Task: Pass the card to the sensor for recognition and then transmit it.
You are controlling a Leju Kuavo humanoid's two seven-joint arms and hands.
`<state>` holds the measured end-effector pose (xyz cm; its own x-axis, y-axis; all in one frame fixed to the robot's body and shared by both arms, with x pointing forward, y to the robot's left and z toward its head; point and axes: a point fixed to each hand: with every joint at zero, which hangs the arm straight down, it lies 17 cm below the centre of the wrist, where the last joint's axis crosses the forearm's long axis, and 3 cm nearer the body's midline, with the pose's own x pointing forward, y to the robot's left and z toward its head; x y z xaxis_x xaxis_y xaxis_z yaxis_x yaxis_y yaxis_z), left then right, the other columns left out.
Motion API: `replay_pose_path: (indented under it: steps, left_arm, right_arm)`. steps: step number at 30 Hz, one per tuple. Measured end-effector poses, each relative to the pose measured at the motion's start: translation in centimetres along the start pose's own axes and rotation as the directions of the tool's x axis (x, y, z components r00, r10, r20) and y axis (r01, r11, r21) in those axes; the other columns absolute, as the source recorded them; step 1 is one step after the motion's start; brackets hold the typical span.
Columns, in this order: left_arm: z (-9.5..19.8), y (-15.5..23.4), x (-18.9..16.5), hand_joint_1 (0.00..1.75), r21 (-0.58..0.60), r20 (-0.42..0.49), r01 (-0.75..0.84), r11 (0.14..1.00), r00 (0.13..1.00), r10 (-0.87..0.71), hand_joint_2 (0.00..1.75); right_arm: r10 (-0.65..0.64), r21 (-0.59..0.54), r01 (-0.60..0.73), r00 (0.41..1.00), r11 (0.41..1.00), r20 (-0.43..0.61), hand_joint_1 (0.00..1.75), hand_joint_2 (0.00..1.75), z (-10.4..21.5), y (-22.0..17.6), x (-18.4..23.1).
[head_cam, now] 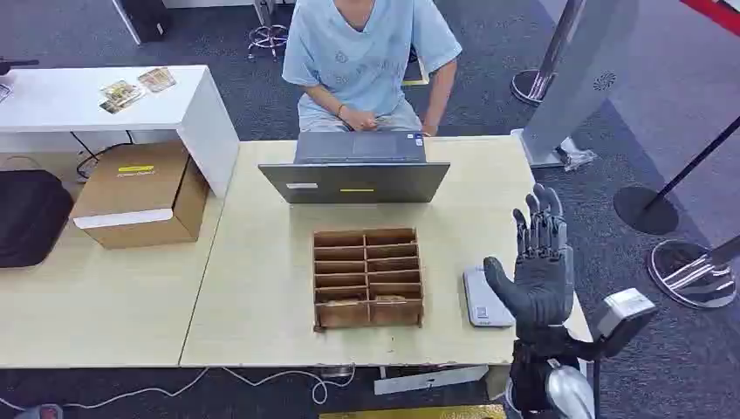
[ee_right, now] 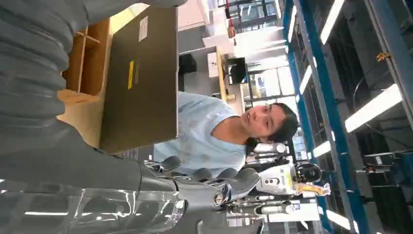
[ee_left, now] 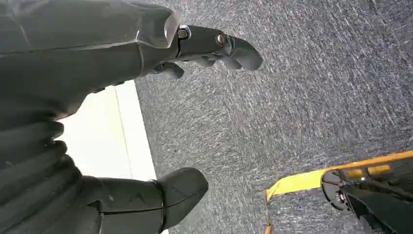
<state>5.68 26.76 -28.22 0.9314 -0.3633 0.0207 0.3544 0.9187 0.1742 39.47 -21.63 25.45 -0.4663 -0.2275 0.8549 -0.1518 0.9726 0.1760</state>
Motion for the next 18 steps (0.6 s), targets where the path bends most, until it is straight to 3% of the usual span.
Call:
replay_pose_path:
  steps: [18]
  left_arm:
    - [0.0,0.3,0.0,0.0,0.017,0.007,0.057,0.998,0.998,-0.057,1.75]
  right_arm:
    - [0.029,0.006,-0.029,0.999,1.0,0.032,0.0,1.75,-0.4,0.8,1.1]
